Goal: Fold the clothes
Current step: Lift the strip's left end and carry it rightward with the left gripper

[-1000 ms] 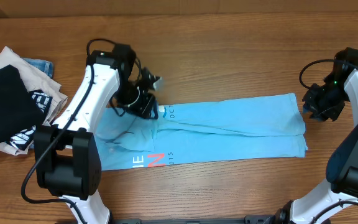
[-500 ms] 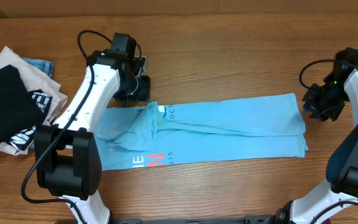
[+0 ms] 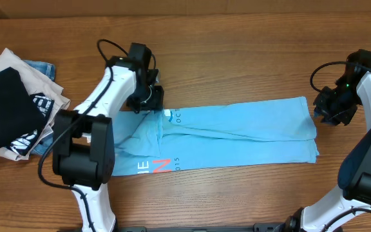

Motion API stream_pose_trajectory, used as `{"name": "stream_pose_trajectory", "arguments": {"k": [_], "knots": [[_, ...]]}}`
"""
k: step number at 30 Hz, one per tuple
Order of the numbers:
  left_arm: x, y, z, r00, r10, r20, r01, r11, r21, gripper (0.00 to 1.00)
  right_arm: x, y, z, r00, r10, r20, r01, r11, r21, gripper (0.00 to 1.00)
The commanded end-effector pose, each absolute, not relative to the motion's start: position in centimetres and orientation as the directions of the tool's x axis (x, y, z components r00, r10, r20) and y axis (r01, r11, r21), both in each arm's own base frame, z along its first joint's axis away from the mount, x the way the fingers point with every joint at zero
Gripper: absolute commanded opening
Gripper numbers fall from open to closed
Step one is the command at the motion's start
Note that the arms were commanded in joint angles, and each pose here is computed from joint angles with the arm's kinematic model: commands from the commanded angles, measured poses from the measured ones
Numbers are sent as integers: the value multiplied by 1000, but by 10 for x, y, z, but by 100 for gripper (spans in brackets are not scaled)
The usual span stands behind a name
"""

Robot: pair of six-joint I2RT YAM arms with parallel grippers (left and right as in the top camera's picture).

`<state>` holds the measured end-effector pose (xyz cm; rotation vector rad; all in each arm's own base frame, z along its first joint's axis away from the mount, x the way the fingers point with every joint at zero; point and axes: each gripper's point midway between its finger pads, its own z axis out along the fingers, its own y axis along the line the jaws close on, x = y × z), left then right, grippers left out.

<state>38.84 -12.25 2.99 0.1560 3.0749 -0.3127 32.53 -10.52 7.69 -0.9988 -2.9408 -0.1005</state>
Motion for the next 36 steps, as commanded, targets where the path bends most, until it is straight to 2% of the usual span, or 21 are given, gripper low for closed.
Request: {"name": "stream_pose_trajectory", "arguments": {"k": [1,2,4,5,7,10,19,23,29,30,34,36], "knots": [[377,-136,15,-992,124,-8,123,969,-212,51,325,-105,79,-797,603,43,604,796,46,27],[375,-138,13,-991,130,0,127,969,-211,49,325,-105,79,-797,603,43,604,796,46,27],[372,-142,12,-990,143,9,138,968,-209,39,325,-105,79,-797,603,43,604,796,46,27],[371,-144,12,-988,155,9,150,966,-209,28,325,-105,79,-797,603,43,604,796,46,27],[369,-148,13,-986,165,8,160,965,-209,14,325,-105,79,-797,603,43,604,796,46,27],[364,-147,15,-986,167,27,158,966,-205,4,325,-105,79,-797,603,43,604,796,46,27],[350,-155,46,-976,218,26,207,952,-225,4,325,-105,79,-797,603,43,604,796,45,27],[324,-201,61,-939,342,26,307,874,-377,4,325,-105,79,-797,603,43,604,796,45,27],[297,-244,60,-877,481,7,444,815,-372,4,325,-105,79,-797,603,43,604,796,45,27],[294,-248,60,-870,493,4,456,810,-369,6,325,-105,79,-797,603,43,604,796,45,27],[289,-252,57,-849,528,5,501,808,-311,28,325,-105,79,-797,603,43,604,796,45,27],[288,-251,56,-846,533,8,508,810,-294,27,325,-105,79,-797,603,43,604,796,45,27]]}}
